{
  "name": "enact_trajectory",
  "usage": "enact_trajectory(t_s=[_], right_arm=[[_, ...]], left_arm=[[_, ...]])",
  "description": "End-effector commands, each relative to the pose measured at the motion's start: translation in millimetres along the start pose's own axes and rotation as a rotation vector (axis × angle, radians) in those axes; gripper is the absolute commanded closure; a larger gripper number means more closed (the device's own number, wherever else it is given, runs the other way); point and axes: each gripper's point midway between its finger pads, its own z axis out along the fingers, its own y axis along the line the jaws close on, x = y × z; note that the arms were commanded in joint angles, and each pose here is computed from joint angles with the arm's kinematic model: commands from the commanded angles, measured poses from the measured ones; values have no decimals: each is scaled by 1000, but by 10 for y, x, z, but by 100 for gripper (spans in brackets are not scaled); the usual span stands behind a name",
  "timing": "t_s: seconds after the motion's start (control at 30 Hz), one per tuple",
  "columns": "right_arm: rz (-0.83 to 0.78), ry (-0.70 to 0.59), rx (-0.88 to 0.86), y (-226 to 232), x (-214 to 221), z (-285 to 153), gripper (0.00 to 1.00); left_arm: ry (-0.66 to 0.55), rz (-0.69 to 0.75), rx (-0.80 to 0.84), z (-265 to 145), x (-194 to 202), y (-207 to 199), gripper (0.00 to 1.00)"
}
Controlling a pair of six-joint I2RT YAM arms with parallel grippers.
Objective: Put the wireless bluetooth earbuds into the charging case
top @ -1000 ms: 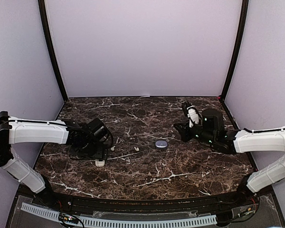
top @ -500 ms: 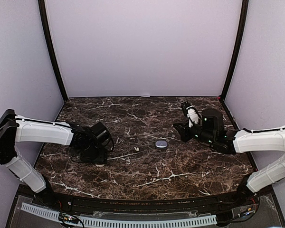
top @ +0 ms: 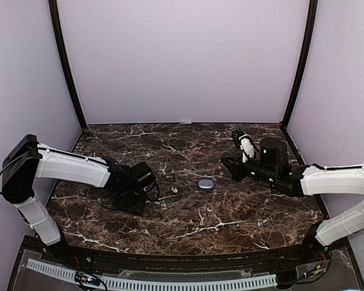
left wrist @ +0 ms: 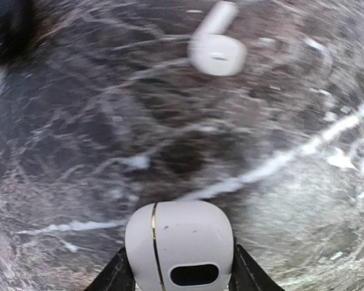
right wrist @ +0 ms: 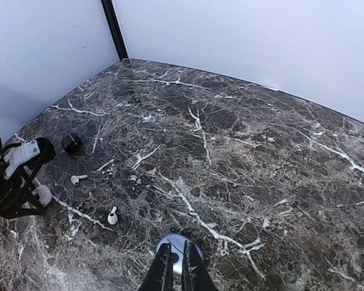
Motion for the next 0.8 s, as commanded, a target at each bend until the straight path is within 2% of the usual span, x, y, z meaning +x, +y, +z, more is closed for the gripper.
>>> enact_trajectory(t_s=[0.0, 0.13, 0.33, 0.43, 0.6, 0.77], right_arm=[[-7, -26, -68, 124, -186, -50, 92], [-7, 8, -95, 171, -125, -87, 92], [-15, 78, -133, 236, 12, -177, 91], [-10, 127, -141, 248, 113, -220, 91], [48, 201, -113, 198, 327, -289, 91], [130, 296, -86, 159, 588, -302, 90]], left_arm=[[26, 163, 4, 52, 102, -167, 44], [5, 326, 63, 101, 115, -492, 46], [-56, 689, 245, 8, 241, -1352, 46], [-104, 803, 305, -27, 190, -1693, 47], [-176, 956, 424, -90, 138, -2037, 47], [-193, 1106, 499, -87, 228, -2145, 43]])
